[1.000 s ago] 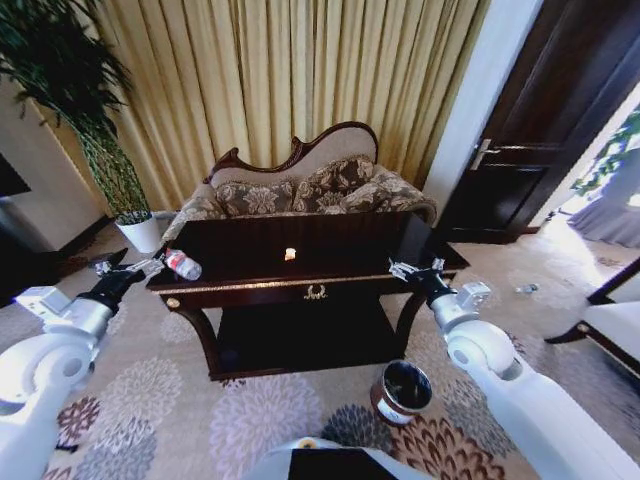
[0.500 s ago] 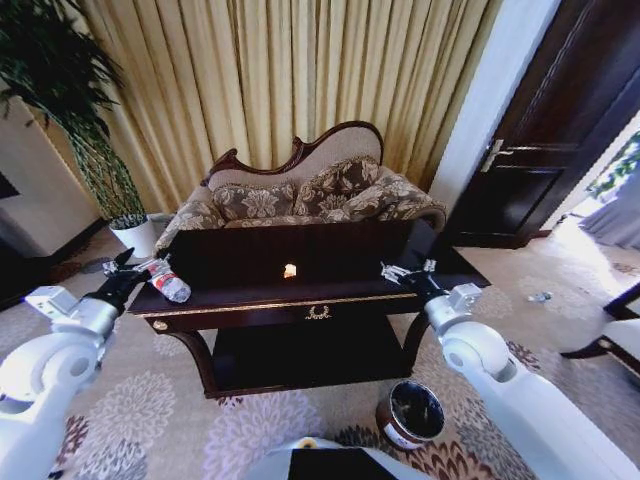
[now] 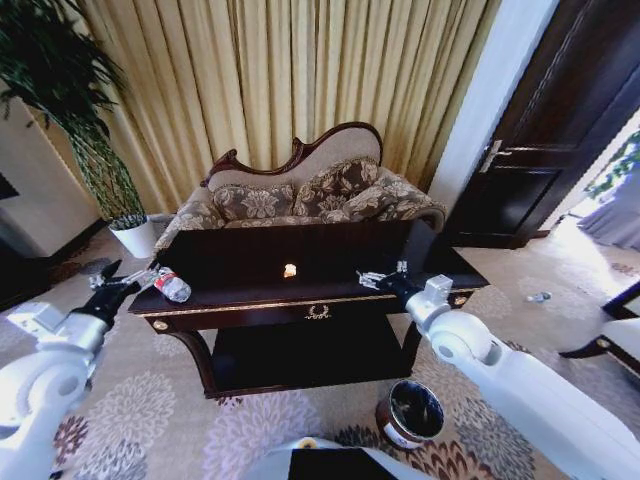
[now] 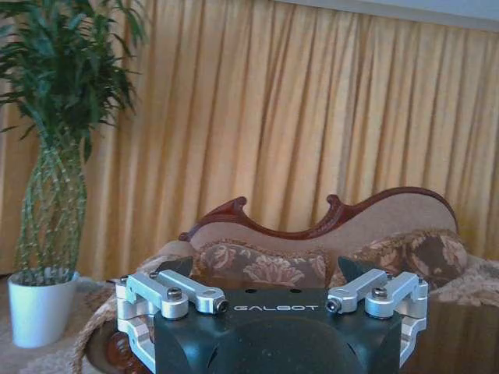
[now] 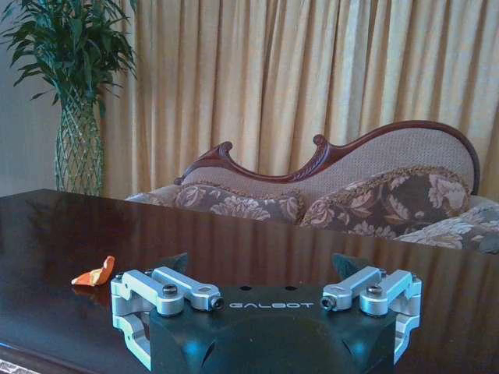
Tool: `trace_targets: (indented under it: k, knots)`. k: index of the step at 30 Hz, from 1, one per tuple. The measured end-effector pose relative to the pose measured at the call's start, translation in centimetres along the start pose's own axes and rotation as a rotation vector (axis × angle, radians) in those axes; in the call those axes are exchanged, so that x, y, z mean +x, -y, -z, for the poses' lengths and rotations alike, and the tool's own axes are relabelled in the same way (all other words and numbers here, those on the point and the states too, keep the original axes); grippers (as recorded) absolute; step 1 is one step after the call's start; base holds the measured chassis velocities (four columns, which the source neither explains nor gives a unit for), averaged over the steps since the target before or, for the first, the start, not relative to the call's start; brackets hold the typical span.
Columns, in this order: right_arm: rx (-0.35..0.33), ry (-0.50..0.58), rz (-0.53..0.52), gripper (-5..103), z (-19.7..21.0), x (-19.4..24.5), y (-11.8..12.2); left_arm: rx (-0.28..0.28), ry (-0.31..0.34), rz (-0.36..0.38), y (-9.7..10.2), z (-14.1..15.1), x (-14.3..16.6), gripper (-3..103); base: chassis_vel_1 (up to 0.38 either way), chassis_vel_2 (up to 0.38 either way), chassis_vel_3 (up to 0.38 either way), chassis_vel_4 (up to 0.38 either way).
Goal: Move to the front of the table and place the trash on the table into the trash bin.
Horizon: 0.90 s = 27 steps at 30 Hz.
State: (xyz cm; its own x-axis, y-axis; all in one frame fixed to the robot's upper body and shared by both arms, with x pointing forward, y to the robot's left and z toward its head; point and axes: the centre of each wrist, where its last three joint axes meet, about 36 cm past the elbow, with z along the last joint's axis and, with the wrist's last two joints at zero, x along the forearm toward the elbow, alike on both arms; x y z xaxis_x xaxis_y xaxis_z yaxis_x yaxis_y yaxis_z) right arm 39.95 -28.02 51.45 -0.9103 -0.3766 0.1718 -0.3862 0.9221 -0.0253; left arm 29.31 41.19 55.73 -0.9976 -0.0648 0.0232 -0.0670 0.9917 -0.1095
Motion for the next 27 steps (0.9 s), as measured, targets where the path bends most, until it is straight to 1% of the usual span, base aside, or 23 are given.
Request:
trace_targets:
  k: [5,7,8,10,12,14,17,18,20,21,23,24,25,27]
  knots:
    - [-0.015,0.000,0.016,100,0.8,-1.4,0.7,0.019,-0.001,0.028,0.1,-0.6,1.5,100,0.000,0.000,0.000,0.000]
    - [-0.013,0.022,0.026,100,1.8,-2.8,1.3,0.026,-0.001,0.048,-0.1,-0.9,2.4,100,0.000,0.000,0.000,0.000]
    - [-0.013,0.022,0.026,100,1.8,-2.8,1.3,0.026,-0.001,0.048,-0.1,-0.9,2.4,100,0.000,0.000,0.000,0.000]
    - [-0.007,0.049,0.050,100,3.0,-4.6,1.7,0.026,0.005,0.068,-0.6,-1.1,3.2,100,0.000,0.000,0.000,0.000]
    - [-0.008,0.050,0.064,100,3.3,-5.2,1.7,0.028,0.006,0.076,-0.8,-1.1,3.6,100,0.000,0.000,0.000,0.000]
    - [-0.018,0.032,0.115,100,3.6,-6.8,1.1,0.033,0.014,0.105,-1.0,-1.4,4.6,100,0.000,0.000,0.000,0.000]
    - [-0.024,0.022,0.138,100,3.8,-7.4,0.6,0.035,0.018,0.119,-1.1,-1.5,5.1,100,0.000,0.000,0.000,0.000]
    - [-0.021,0.017,0.163,100,4.2,-8.0,0.0,0.034,0.023,0.140,-1.2,-1.6,5.5,100,0.000,0.000,0.000,0.000]
    - [-0.003,0.013,0.183,100,4.8,-9.1,-0.9,0.030,0.034,0.172,-1.6,-1.7,6.0,100,0.000,0.000,0.000,0.000]
    - [-0.003,0.013,0.183,100,4.8,-9.1,-0.9,0.030,0.034,0.172,-1.6,-1.7,6.0,100,0.000,0.000,0.000,0.000]
    - [0.020,0.000,0.187,100,5.2,-10.3,-1.9,0.038,0.050,0.202,-1.9,-1.7,6.5,100,0.000,0.000,0.000,0.000]
    - [0.020,0.000,0.187,100,5.2,-10.3,-1.9,0.038,0.050,0.202,-1.9,-1.7,6.5,100,0.000,0.000,0.000,0.000]
    - [0.033,-0.011,0.193,100,5.3,-11.1,-2.8,0.041,0.055,0.218,-2.2,-1.8,6.8,100,0.000,0.000,0.000,0.000]
    - [0.046,-0.022,0.190,100,5.3,-12.0,-3.8,0.037,0.056,0.228,-2.4,-1.9,7.1,100,0.000,0.000,0.000,0.000]
